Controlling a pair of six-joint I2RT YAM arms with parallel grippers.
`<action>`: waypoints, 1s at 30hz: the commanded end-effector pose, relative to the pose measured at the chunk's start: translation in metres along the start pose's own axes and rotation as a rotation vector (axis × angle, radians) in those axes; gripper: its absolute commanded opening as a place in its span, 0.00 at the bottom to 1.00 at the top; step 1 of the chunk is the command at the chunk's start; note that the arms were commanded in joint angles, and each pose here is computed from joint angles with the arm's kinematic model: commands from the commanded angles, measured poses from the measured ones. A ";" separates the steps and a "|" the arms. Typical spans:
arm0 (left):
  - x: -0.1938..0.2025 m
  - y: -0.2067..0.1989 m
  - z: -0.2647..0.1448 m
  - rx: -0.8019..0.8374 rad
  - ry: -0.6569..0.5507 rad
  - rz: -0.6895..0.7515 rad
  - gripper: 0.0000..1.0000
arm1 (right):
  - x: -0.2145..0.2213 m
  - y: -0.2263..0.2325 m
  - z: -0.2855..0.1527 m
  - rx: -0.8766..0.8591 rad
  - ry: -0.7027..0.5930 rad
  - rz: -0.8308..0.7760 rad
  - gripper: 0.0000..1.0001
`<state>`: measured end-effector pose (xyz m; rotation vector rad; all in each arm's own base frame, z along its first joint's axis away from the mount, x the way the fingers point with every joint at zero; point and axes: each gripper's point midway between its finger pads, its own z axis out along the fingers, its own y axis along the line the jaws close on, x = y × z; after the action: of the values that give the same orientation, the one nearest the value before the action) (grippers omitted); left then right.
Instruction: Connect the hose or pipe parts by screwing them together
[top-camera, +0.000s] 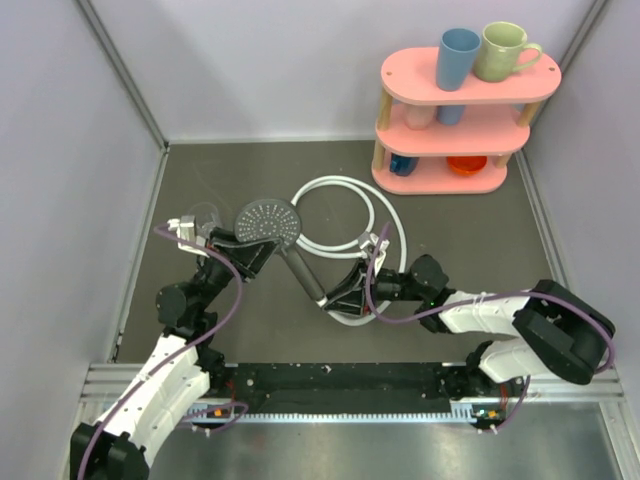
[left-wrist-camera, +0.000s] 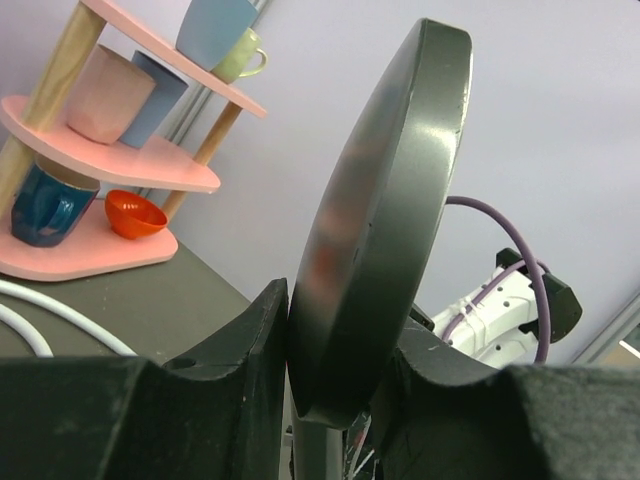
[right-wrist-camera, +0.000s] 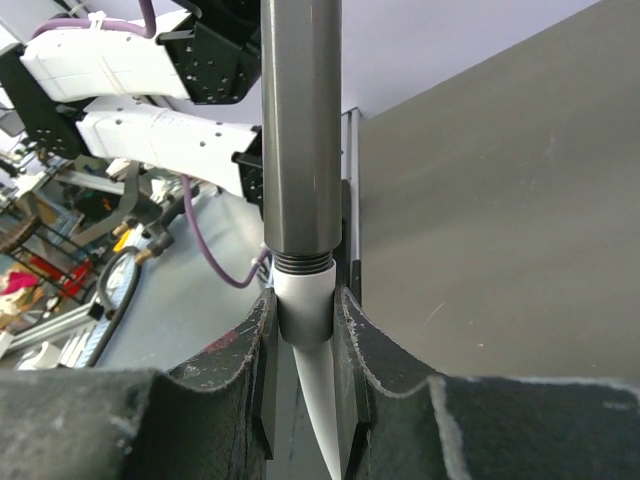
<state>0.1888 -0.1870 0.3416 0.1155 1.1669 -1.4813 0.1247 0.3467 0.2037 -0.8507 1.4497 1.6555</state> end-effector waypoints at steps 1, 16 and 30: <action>0.046 -0.025 -0.016 0.110 0.233 -0.140 0.00 | -0.136 0.055 0.003 -0.170 -0.456 -0.307 0.00; 0.048 -0.019 -0.016 0.106 0.222 -0.157 0.00 | -0.139 0.053 0.001 -0.173 -0.453 -0.274 0.00; 0.049 0.002 -0.012 0.026 0.210 -0.115 0.00 | -0.122 0.038 0.005 -0.157 -0.403 -0.160 0.00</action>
<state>0.2006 -0.1864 0.3291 0.0789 1.2128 -1.4415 0.1241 0.3503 0.1960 -0.8118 1.5513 1.7663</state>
